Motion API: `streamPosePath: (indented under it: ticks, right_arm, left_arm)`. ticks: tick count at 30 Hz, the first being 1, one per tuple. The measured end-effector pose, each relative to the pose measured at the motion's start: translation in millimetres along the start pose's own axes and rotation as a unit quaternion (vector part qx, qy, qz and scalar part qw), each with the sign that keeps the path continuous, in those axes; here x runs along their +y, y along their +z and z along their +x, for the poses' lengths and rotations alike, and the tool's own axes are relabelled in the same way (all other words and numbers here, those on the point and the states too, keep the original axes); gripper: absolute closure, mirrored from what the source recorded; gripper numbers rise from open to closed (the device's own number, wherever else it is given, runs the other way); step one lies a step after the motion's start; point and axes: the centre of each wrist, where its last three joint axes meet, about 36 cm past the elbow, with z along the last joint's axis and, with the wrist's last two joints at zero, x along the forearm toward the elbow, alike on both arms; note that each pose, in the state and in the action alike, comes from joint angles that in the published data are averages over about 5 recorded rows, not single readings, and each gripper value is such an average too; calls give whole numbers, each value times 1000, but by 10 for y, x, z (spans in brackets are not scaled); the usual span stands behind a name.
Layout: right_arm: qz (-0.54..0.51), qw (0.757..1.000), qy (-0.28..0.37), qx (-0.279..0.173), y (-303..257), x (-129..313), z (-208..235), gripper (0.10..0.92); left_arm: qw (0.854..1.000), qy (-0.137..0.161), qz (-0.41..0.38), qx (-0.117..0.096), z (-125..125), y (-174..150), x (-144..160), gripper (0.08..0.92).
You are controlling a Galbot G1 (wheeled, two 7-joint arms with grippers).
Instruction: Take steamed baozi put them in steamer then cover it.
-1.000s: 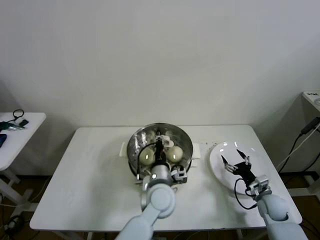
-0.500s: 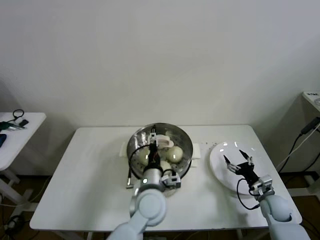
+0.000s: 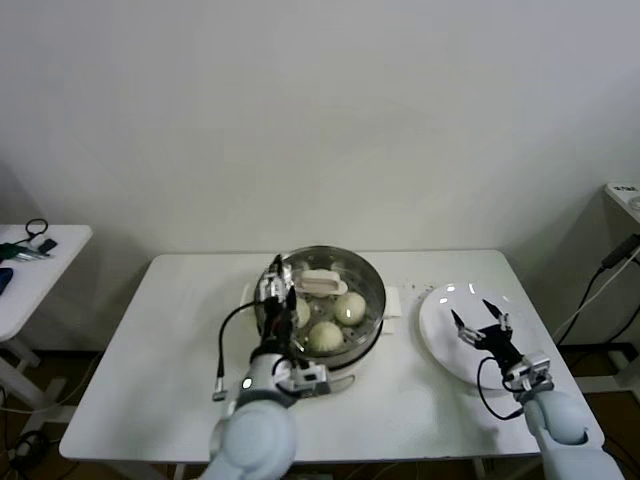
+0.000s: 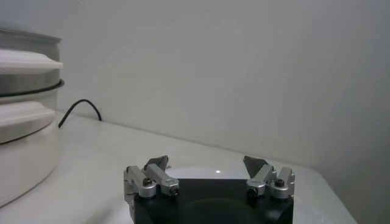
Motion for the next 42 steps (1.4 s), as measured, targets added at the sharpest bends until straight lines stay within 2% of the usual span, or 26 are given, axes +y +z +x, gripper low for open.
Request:
streamPosePath:
  ticks: [4, 7, 11, 13, 15, 22, 29, 35, 42]
  right_arm:
    - [-1, 1000, 1, -2, 7, -8, 16, 200]
    - [-4, 1000, 3, -5, 16, -2, 31, 200]
    - [-8, 1000, 5, -10, 25, 15, 61, 200]
    - [-11, 1000, 6, -12, 28, 28, 75, 200]
    - [-13, 1000, 6, -14, 30, 43, 90, 200]
    - [-20, 999, 4, -27, 31, 125, 146, 200]
    - [-25, 999, 0, -39, -23, 217, 198, 200]
    - [-27, 998, -6, -48, -104, 294, 221, 200]
    - [-26, 998, -7, -49, -103, 333, 288, 200]
  left_arm:
    - [999, 2, 45, 24, 68, 237, 30, 177]
    - [994, 10, 96, 57, 92, 463, 40, 177]
    - [979, 23, 174, 107, 121, 812, 44, 177]
    - [968, 28, 215, 123, 135, 989, 37, 177]
    - [957, 30, 258, 129, 150, 1164, 16, 177]
    - [909, 7, 403, 107, 211, 1755, -173, 177]
    - [870, -24, 482, 97, 345, 2117, -455, 177]
    - [853, -46, 512, 88, 437, 2259, -564, 177]
    - [845, -62, 525, 81, 530, 2368, -601, 177]
